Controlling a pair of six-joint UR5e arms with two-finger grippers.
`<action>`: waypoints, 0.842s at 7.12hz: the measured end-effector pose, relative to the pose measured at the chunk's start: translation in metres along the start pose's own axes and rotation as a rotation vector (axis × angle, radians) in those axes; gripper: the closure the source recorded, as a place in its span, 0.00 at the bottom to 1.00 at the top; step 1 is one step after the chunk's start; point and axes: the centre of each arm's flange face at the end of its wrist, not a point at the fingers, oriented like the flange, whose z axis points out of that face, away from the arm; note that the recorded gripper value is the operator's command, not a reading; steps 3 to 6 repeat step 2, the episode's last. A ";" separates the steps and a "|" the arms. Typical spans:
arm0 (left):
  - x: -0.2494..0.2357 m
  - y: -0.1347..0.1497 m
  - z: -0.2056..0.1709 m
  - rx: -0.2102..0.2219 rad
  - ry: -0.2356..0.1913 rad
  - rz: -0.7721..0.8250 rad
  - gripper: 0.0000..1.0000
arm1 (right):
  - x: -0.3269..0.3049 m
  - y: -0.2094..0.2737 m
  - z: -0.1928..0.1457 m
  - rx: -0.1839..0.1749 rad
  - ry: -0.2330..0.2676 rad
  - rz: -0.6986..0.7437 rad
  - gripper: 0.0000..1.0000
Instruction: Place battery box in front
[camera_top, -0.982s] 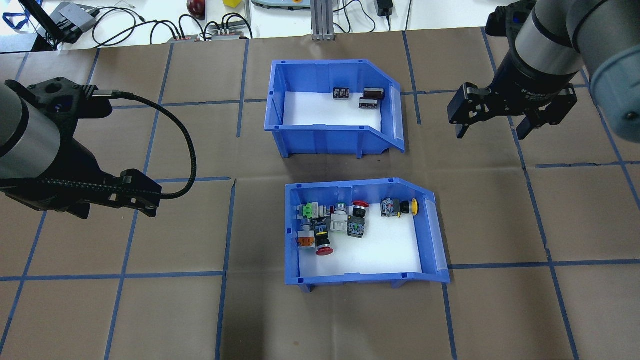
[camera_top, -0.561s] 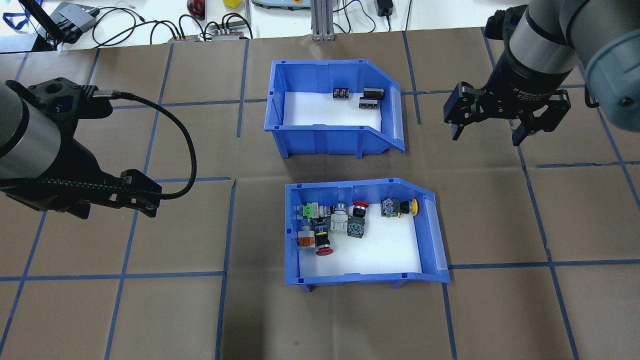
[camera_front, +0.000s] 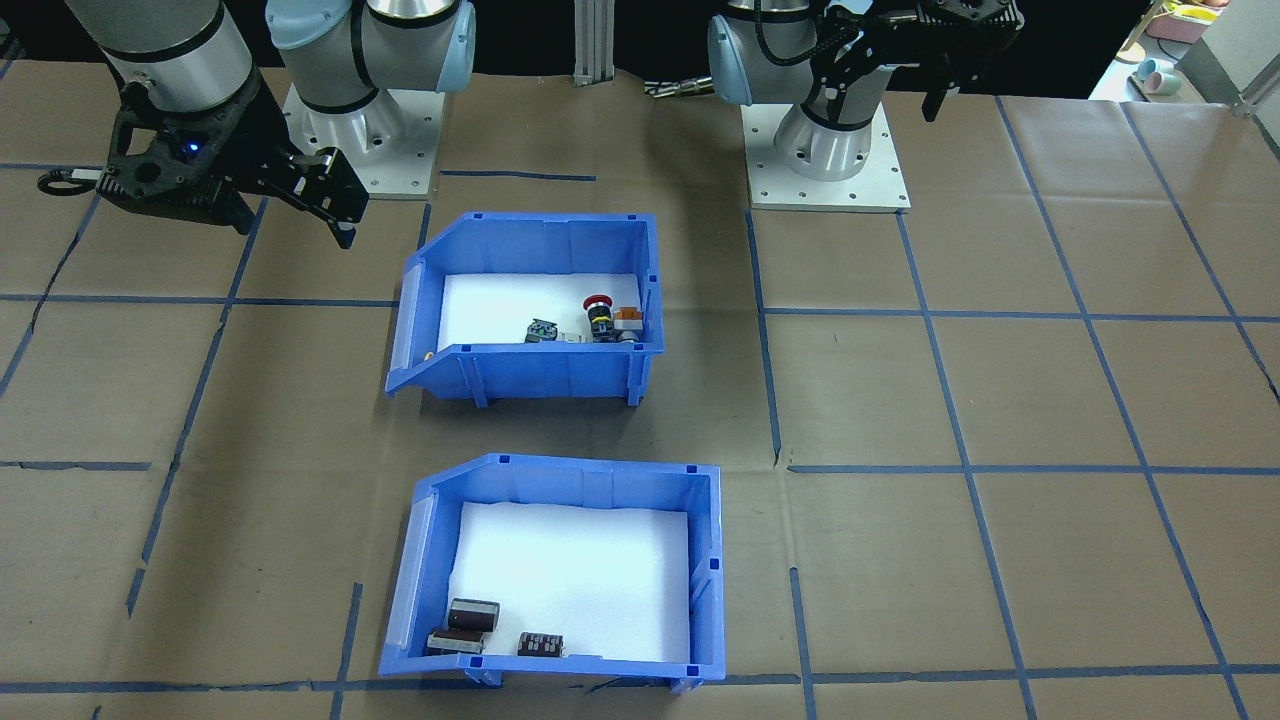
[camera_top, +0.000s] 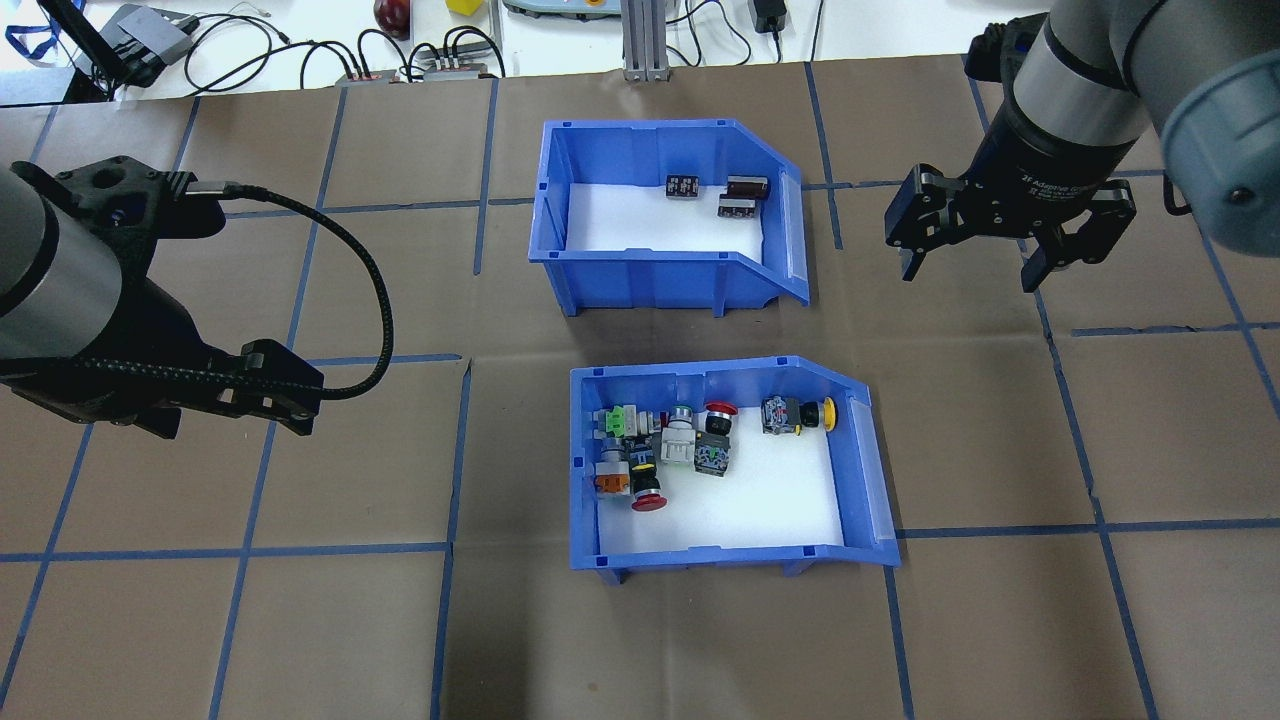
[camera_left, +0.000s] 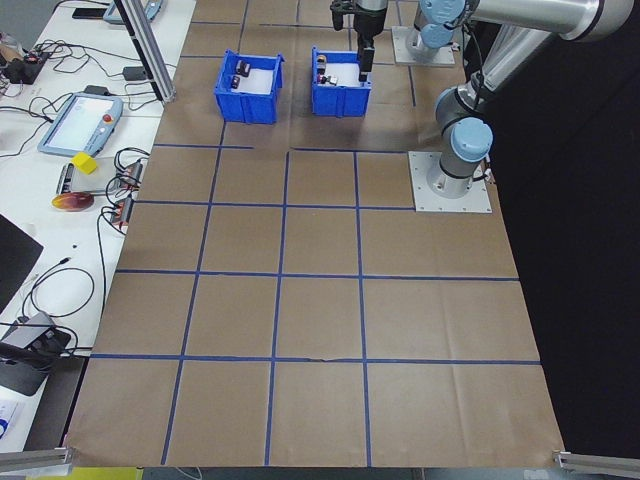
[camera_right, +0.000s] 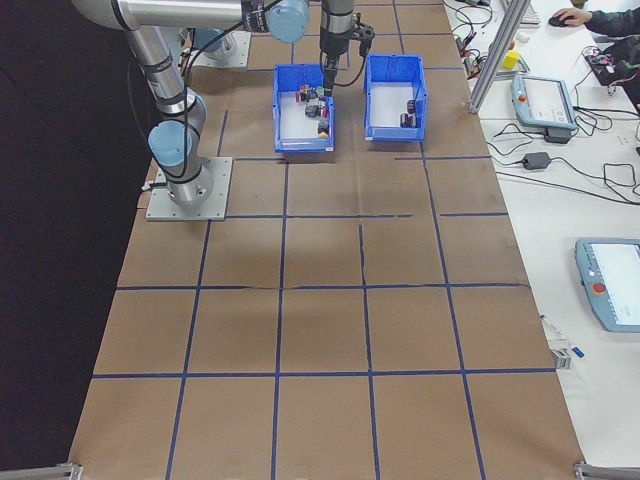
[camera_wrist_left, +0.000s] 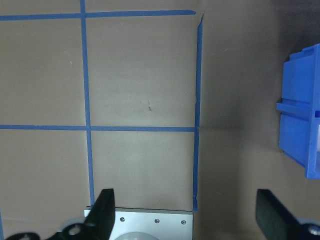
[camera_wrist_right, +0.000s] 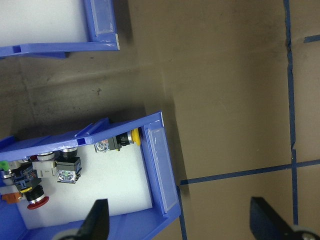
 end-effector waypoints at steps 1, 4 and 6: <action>0.000 0.000 0.000 0.000 0.000 0.000 0.00 | 0.000 0.000 -0.001 0.001 0.000 0.000 0.00; 0.000 0.000 0.000 0.000 0.000 0.000 0.00 | 0.000 0.001 -0.001 0.002 0.000 0.000 0.00; 0.000 0.000 0.000 0.000 0.000 0.000 0.00 | 0.000 0.001 -0.001 0.002 0.000 0.000 0.00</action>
